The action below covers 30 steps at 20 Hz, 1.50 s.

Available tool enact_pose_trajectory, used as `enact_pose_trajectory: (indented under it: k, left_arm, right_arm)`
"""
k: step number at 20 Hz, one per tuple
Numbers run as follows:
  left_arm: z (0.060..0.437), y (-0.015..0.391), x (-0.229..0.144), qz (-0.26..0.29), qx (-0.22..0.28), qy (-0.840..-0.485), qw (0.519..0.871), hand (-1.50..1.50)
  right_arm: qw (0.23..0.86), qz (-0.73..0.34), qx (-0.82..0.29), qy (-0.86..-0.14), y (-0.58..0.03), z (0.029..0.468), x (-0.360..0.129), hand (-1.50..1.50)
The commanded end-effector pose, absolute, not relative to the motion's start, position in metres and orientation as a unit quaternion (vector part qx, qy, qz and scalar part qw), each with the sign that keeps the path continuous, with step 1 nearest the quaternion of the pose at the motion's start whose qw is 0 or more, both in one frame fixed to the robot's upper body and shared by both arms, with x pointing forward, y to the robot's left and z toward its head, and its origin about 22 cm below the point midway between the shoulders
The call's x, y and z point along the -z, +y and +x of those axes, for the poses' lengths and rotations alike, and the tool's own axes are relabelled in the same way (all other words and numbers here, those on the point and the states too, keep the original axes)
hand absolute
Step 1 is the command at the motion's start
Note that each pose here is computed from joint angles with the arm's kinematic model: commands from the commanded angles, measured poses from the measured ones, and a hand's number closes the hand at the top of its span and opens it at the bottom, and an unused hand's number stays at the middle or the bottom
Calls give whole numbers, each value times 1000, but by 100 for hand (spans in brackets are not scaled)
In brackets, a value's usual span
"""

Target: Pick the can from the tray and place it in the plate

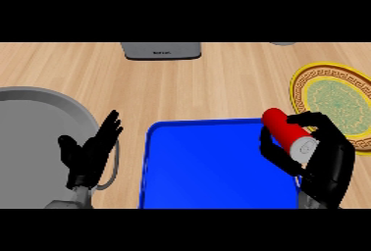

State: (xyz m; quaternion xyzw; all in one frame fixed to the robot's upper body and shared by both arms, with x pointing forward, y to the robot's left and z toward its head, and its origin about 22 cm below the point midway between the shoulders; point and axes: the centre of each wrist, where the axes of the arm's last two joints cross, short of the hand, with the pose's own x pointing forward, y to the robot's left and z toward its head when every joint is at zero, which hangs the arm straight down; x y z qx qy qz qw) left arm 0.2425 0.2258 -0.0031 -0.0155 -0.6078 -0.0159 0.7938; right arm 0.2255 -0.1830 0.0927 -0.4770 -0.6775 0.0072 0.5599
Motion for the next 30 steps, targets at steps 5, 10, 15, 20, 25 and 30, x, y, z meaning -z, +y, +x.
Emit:
enact_pose_trajectory:
  k: [5,10,15,20,25,30]
  left_arm:
    - [231,234,33,-6,0,-563,827,0]
    - [236,230,38,-8,4,-561,828,0]
    - [239,240,21,1,19,-567,823,0]
    - [233,220,20,-13,17,-565,825,0]
    - [240,223,20,-17,29,-574,818,0]
    - [240,218,28,-26,29,-567,823,0]
  right_arm:
    - [509,-566,54,-646,-279,261,-67,150]
    - [517,-561,72,-643,-327,291,-73,150]
    - [512,-575,73,-634,-391,304,-80,150]
    - [512,-566,76,-641,-422,312,-63,150]
    - [643,-567,-15,-515,-454,307,-37,-150]
    - [666,-496,-16,-556,-457,324,-36,-150]
